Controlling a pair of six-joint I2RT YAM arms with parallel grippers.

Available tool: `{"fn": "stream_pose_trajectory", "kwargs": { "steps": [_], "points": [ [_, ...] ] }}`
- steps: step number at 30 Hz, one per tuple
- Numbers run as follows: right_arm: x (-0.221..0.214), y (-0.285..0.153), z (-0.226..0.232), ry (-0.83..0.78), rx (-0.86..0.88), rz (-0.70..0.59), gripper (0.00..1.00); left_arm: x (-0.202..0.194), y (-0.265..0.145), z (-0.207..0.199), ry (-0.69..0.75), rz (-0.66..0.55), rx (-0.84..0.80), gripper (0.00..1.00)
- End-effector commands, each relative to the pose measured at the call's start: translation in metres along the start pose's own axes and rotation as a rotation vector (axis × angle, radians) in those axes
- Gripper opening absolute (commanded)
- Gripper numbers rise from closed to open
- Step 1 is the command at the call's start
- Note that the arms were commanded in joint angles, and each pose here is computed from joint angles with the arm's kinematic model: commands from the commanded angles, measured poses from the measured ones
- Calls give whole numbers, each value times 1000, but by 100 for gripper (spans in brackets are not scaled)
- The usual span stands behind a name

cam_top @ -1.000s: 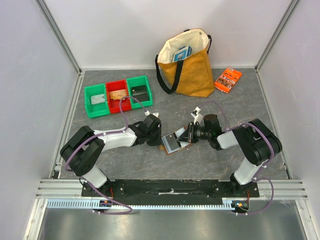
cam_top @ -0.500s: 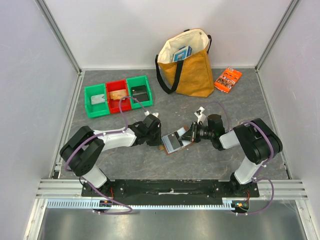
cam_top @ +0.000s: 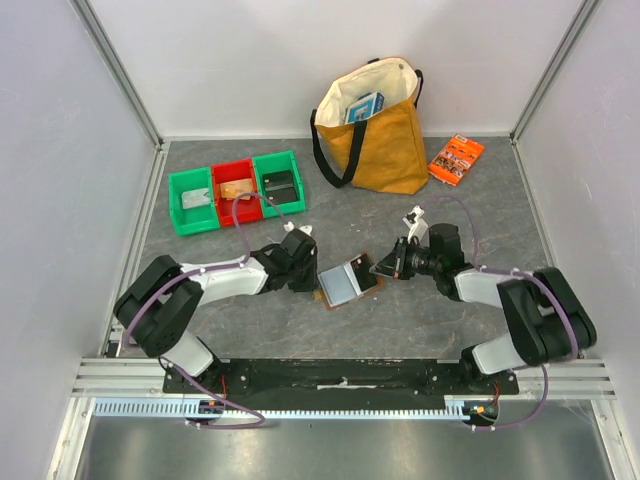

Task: Take the credit cards out of the card holder
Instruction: Remove the credit card from the card holder, then place the credit card in the storage box.

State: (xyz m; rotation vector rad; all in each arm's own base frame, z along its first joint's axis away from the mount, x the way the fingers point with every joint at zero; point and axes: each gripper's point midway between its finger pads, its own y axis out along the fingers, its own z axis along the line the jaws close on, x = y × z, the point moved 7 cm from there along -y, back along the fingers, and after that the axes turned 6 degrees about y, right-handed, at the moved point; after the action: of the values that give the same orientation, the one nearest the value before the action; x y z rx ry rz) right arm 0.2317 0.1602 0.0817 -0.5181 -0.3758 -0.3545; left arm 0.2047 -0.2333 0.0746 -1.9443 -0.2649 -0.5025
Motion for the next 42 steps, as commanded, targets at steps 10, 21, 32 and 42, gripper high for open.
{"fn": "stream_pose_trajectory", "kwargs": {
  "steps": [10, 21, 32, 42],
  "points": [
    [42, -43, 58, -239, -39, -131, 0, 28, -50, -3, 118, -182, -14, 55],
    [57, -71, 128, -378, 226, -160, 0, 80, -152, -36, 287, -471, -320, 93],
    [48, -88, 183, -475, 519, -90, 0, 77, -189, -68, 493, -527, -700, 95],
    [35, -80, 195, -505, 593, -21, 0, 82, -189, -87, 543, -492, -871, 70]
  ]
}}
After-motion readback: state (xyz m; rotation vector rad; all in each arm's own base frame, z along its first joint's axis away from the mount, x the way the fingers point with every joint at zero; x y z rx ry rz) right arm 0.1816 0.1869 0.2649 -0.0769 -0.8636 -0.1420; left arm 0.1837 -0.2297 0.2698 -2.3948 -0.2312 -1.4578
